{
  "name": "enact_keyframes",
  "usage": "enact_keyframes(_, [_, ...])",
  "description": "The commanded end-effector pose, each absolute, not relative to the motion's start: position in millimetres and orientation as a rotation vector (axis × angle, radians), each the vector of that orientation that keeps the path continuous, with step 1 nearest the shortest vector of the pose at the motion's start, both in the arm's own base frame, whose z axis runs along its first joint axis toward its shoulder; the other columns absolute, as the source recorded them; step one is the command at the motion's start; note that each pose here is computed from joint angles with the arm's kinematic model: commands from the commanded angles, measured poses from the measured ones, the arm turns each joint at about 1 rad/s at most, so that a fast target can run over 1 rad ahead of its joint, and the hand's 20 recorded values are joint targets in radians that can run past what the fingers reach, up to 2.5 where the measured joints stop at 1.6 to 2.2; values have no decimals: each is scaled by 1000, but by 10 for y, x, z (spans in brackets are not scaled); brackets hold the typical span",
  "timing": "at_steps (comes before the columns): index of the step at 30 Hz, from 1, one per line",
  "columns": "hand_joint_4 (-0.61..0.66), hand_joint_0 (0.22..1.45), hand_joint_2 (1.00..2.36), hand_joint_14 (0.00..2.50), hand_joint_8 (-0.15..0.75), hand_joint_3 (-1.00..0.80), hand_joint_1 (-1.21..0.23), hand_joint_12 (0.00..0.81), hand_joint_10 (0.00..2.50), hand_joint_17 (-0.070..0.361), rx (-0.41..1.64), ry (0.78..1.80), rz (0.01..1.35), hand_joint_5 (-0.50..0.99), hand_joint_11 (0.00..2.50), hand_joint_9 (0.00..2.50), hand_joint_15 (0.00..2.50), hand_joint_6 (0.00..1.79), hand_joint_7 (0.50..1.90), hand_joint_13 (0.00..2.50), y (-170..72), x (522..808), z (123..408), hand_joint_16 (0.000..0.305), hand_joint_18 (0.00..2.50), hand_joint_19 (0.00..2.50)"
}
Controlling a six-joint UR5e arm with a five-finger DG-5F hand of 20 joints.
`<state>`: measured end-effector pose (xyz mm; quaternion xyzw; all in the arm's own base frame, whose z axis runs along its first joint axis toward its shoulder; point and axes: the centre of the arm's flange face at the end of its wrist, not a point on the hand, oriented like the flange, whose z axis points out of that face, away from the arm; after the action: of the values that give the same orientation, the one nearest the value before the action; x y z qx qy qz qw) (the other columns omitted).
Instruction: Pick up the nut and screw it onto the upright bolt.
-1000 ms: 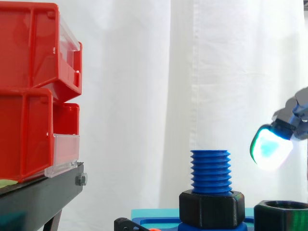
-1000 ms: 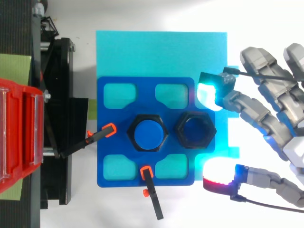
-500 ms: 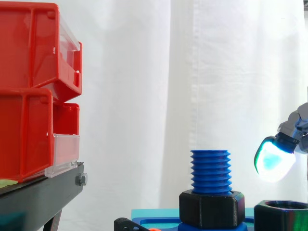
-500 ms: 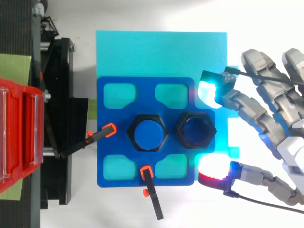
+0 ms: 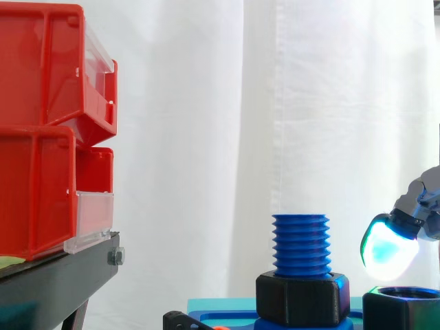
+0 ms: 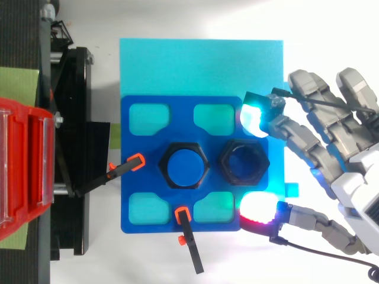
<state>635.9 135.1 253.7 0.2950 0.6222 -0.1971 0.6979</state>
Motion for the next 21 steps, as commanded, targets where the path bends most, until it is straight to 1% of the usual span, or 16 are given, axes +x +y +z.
enact_keyframes(1, [175, 368, 1000, 0, 258, -500, -606, 347, 0, 98, 649, 1389, -444, -263, 0, 201, 0, 501, 682, 344, 1357, 6366, 2533, 43, 122, 0])
enact_keyframes(7, [172, 388, 1000, 0, 251, -500, -608, 339, 0, 93, 640, 1394, -453, -259, 0, 209, 0, 501, 686, 352, 1361, 6370, 2525, 41, 140, 0])
enact_keyframes(21, [172, 403, 1000, 0, 250, -500, -616, 331, 0, 89, 644, 1386, -445, -244, 0, 240, 0, 502, 764, 373, 1370, 6384, 2534, 40, 164, 0])
